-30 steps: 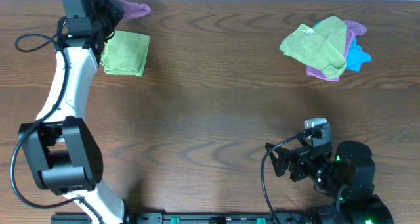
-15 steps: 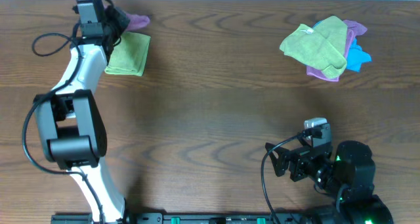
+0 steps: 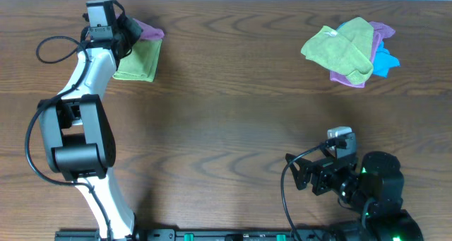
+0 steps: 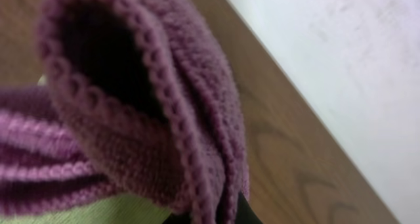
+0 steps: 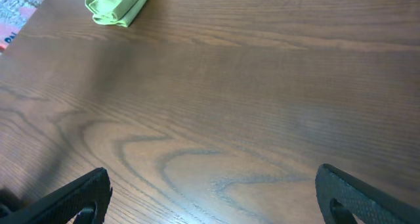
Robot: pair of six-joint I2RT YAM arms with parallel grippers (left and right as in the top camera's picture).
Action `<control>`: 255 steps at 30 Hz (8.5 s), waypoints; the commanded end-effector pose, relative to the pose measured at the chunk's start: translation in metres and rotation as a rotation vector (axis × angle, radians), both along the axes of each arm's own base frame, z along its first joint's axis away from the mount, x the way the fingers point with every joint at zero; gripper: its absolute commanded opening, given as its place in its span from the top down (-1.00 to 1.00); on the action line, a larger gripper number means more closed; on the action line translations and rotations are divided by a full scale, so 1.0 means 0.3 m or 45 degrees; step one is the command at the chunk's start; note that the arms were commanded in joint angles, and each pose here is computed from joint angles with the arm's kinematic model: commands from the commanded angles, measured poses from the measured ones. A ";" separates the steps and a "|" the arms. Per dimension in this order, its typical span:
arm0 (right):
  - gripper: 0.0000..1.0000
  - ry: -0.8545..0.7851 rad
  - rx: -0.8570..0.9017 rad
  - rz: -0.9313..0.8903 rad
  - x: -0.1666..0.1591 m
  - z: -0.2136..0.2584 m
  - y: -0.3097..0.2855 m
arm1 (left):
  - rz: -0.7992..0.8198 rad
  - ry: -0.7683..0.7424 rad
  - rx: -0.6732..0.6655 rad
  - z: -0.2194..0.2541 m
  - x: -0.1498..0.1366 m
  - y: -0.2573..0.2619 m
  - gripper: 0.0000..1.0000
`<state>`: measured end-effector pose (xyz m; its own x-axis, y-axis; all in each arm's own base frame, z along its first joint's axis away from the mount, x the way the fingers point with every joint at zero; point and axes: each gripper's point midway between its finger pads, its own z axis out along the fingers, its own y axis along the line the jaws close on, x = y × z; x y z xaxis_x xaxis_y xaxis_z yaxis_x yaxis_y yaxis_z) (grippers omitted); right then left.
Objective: Fold the cloth
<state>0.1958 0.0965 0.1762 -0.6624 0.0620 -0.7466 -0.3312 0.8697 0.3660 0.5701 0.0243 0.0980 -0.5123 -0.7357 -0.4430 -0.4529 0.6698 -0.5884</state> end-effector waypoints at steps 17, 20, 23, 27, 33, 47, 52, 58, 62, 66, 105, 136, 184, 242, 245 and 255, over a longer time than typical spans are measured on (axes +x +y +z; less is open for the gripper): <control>-0.98 0.011 0.008 -0.019 0.000 -0.006 -0.006 | -0.076 0.253 0.056 -0.087 -0.122 -0.028 0.88; -0.99 0.011 0.008 -0.019 0.000 -0.006 -0.006 | -0.081 0.296 0.054 -0.102 -0.146 -0.031 0.88; -0.99 0.011 0.008 -0.019 0.000 -0.006 -0.006 | -0.082 0.338 0.049 -0.116 -0.169 -0.032 0.88; -0.99 0.011 0.008 -0.019 0.000 -0.006 -0.006 | -0.095 0.392 0.053 -0.133 -0.200 -0.035 0.88; -0.99 0.011 0.008 -0.019 0.000 -0.006 -0.006 | -0.146 0.425 0.106 -0.118 -0.235 -0.027 0.53; -0.99 0.011 0.008 -0.019 0.000 -0.006 -0.006 | -0.128 0.225 0.167 0.121 -0.218 -0.013 -0.91; -0.99 0.011 0.008 -0.019 0.000 -0.006 -0.006 | -0.125 0.124 0.176 0.233 -0.215 -0.016 -0.91; -0.98 0.011 0.008 -0.019 0.000 -0.006 -0.006 | -0.201 0.059 0.218 0.318 -0.239 -0.032 -0.91; -0.98 0.011 0.008 -0.019 0.000 -0.006 -0.006 | -0.352 0.114 0.332 0.343 -0.325 -0.045 -0.91; -0.99 0.011 0.008 -0.019 0.000 -0.006 -0.006 | -0.465 0.256 0.471 0.339 -0.454 -0.022 -0.91; -0.99 0.011 0.008 -0.019 0.000 -0.006 -0.006 | -0.404 -0.095 0.726 0.473 -1.250 -0.040 -0.91; -0.99 0.011 0.008 -0.019 0.000 -0.006 -0.006 | -0.636 -0.272 0.830 0.028 -1.321 -0.135 -0.91; -0.98 -0.012 -0.174 -0.202 -0.006 -0.062 -0.119 | -0.713 -0.046 0.928 -0.082 -1.397 -0.088 -0.91; -0.98 -0.055 -0.387 -0.326 -0.063 -0.361 -0.248 | -0.713 -0.046 0.928 -0.082 -1.397 -0.088 -0.91; -0.98 -0.055 -0.387 -0.326 -0.063 -0.361 -0.248 | -0.713 -0.046 0.928 -0.082 -1.397 -0.088 -0.91; -0.99 -0.055 -0.387 -0.326 -0.063 -0.361 -0.248 | -0.713 -0.046 0.928 -0.082 -1.397 -0.088 -0.91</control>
<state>0.1775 0.0257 0.0728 -0.6177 0.0101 -0.7863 -0.1046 0.9900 0.0949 0.1589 -0.0072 0.0874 -0.6476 0.0444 -0.7607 0.0545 0.9984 0.0119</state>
